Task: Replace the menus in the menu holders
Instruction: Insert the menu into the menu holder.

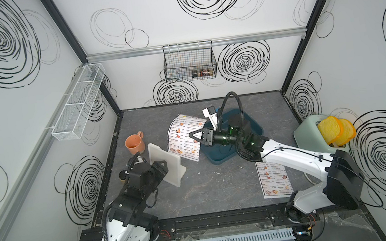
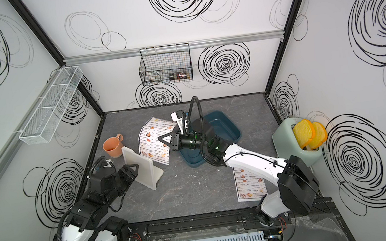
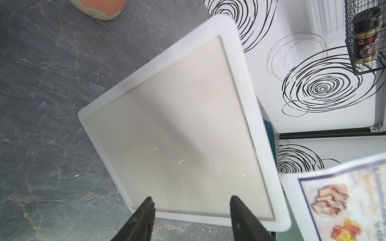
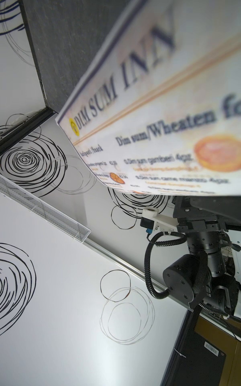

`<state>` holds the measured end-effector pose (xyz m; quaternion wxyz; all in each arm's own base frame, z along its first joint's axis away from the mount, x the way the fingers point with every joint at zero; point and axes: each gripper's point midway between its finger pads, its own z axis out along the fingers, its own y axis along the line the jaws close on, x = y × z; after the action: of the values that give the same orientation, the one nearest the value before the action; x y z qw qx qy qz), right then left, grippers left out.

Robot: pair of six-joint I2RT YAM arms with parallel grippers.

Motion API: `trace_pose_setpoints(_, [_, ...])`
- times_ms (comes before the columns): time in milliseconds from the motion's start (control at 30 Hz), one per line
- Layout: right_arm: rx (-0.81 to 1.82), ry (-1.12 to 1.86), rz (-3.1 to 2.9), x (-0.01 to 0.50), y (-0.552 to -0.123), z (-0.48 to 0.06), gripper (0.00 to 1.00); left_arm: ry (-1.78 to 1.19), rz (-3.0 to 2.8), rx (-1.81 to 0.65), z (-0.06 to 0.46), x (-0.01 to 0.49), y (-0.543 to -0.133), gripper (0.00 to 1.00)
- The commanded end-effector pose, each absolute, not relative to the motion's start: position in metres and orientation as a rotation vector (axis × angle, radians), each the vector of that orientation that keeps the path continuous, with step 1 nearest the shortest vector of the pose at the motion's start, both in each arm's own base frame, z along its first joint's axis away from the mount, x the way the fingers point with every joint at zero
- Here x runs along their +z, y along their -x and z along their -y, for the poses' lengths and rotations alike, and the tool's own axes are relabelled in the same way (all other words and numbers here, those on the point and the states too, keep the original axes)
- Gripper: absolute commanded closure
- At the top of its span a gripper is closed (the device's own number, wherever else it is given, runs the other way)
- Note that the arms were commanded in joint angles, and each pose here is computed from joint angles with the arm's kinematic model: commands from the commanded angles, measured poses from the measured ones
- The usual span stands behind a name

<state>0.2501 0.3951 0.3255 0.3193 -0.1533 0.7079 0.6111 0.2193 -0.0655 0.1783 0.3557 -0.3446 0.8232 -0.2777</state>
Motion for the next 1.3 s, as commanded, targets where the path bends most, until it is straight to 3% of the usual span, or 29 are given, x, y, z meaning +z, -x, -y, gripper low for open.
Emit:
trace_pose_setpoints(0, [1.641, 0.423, -1.793, 0.342, -0.247, -0.398, 1.00, 0.883, -2.097, -0.723, 0.065, 0.184, -0.224, 0.38])
trace_pose_setpoints(1267, [1.474, 0.422, -1.919, 0.300, -0.260, -0.387, 1.00, 0.883, -2.094, -0.720, 0.063, 0.184, -0.223, 0.38])
